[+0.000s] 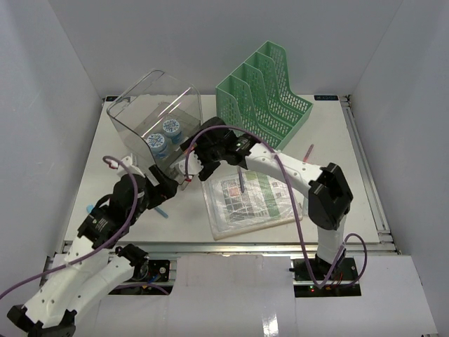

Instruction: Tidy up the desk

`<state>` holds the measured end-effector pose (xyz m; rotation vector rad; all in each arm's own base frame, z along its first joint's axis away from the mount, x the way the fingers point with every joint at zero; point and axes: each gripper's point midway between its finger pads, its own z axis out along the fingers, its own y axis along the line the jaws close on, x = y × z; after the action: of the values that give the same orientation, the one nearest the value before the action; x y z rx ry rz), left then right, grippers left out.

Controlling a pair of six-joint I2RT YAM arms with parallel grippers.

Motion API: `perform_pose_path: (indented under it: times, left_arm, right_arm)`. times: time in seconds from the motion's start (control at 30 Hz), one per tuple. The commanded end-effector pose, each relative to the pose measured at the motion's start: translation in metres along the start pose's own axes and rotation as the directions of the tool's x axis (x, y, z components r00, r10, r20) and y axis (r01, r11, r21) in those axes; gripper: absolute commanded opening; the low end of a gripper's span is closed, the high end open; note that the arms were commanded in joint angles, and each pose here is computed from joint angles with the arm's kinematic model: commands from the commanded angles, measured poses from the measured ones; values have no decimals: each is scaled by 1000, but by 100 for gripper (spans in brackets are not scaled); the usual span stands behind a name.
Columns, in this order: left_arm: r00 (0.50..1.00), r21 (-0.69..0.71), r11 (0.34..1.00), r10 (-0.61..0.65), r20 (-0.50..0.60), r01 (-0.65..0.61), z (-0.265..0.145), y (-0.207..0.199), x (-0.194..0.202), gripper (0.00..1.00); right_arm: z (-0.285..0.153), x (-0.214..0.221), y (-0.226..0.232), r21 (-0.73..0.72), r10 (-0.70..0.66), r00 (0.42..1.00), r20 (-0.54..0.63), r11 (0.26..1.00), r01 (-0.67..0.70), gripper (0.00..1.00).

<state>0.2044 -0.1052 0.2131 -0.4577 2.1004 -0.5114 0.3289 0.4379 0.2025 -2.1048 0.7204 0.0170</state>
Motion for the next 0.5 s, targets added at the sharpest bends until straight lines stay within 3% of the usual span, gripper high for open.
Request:
perform_pose_path:
  times: [0.0,0.27,0.47]
  left_arm:
    - [996,-49,995,85,28,-84,12,-11,-25,96]
    - [999,-57,997,-51,-9,50,26,12,-43,96]
    - [982,-157,972,-162,93,175,17,57,-82,96]
  right_arm:
    - [-81,-6,-22,79,341,926,164,931,-356,93]
    - [-153,-3,75,-52,585,768,261,803,-594,95]
    - [-172,-17,118,-162,680,646,347,722,-673,95]
